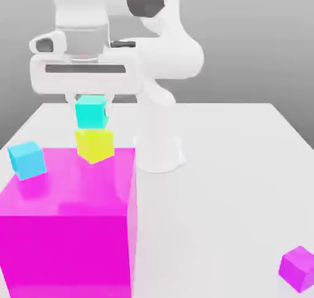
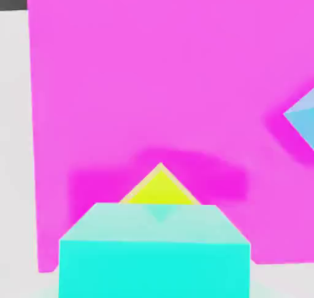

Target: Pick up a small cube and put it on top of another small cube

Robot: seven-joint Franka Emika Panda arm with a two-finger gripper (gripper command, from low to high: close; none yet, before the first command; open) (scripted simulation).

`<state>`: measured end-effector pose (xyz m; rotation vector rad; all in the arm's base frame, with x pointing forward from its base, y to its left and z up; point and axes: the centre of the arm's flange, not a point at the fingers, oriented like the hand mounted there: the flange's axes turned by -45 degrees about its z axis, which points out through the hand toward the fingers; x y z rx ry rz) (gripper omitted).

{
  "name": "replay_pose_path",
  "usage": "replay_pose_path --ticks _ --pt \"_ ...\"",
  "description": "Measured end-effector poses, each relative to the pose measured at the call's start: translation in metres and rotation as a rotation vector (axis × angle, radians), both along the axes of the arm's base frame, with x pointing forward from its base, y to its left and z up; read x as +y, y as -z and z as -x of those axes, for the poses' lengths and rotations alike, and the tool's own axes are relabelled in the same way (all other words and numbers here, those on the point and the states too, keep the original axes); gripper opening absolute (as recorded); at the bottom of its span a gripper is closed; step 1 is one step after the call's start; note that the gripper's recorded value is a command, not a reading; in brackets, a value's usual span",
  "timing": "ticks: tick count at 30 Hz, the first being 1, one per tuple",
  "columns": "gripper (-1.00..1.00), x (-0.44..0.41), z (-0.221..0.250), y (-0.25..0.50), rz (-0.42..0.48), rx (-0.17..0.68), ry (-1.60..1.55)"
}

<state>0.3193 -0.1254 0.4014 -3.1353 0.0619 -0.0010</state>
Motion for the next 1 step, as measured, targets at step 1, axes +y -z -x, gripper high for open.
replay_pose_path --ticks 1 --pt "1.0 0.0 0.0 0.0 0.0 0.0 0.0"
